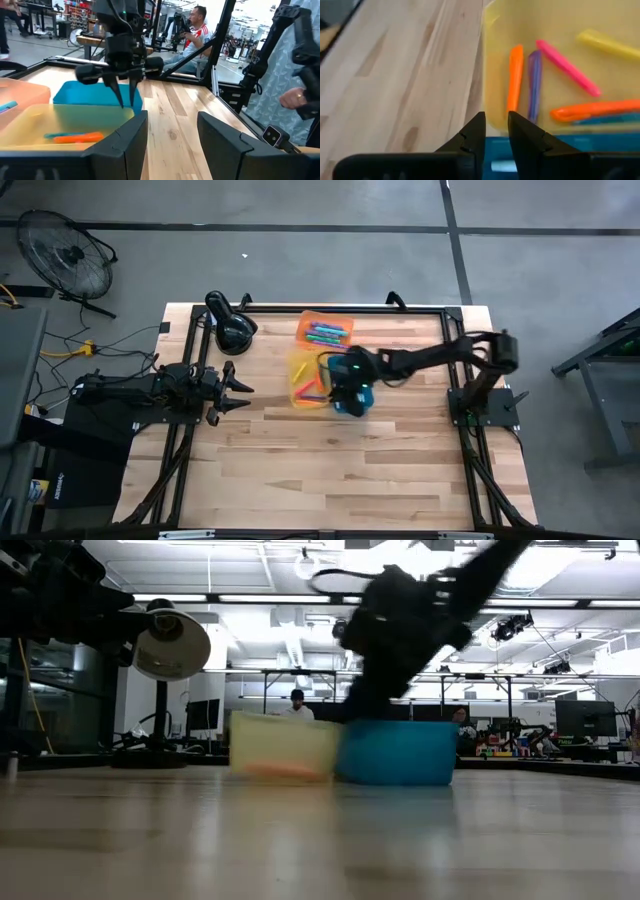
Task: Pick & Place Markers
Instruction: Return to Home Position
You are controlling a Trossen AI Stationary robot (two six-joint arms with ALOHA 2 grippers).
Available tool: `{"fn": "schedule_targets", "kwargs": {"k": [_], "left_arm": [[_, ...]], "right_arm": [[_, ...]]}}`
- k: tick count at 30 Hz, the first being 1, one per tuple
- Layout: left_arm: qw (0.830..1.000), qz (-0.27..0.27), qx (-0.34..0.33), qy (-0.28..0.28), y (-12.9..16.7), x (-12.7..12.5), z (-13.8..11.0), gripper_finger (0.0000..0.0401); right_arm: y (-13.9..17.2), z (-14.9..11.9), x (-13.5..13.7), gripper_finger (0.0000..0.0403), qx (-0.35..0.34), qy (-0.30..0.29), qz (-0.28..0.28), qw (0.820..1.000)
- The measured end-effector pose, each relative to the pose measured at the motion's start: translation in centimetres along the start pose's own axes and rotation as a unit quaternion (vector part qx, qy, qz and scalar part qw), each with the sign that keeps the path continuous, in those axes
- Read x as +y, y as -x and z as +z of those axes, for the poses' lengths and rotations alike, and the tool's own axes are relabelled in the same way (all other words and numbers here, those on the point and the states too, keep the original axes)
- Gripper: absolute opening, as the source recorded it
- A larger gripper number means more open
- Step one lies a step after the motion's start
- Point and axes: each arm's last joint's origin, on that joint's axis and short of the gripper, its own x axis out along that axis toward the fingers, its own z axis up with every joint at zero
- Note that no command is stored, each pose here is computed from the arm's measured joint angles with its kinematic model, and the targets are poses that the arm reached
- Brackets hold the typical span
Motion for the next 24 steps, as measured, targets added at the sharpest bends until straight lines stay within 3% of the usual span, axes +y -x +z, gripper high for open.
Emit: {"fn": "schedule_targets", "kwargs": {"k": [6, 10, 15, 24], "left_arm": [[1.0, 0.0, 0.0, 0.0, 0.0, 0.0, 0.0, 0.017], [1.0, 0.0, 0.0, 0.0, 0.0, 0.0, 0.0, 0.017], [1.0, 0.0, 0.0, 0.0, 0.0, 0.0, 0.0, 0.017], [1.0, 0.0, 0.0, 0.0, 0.0, 0.0, 0.0, 0.017]], "right_arm": [[4.2, -3.5, 1.5, 0.0071, -0.086, -0.015, -0.018, 0.996], [7.5, -3.4, 2.6, 0.0071, -0.158, 0.018, -0.083, 0.984], [10.7, -2.4, 4.1, 0.0071, -0.231, 0.067, -0.084, 0.967], [11.5, -2.4, 5.8, 0.0071, -0.253, 0.098, -0.066, 0.96]]}}
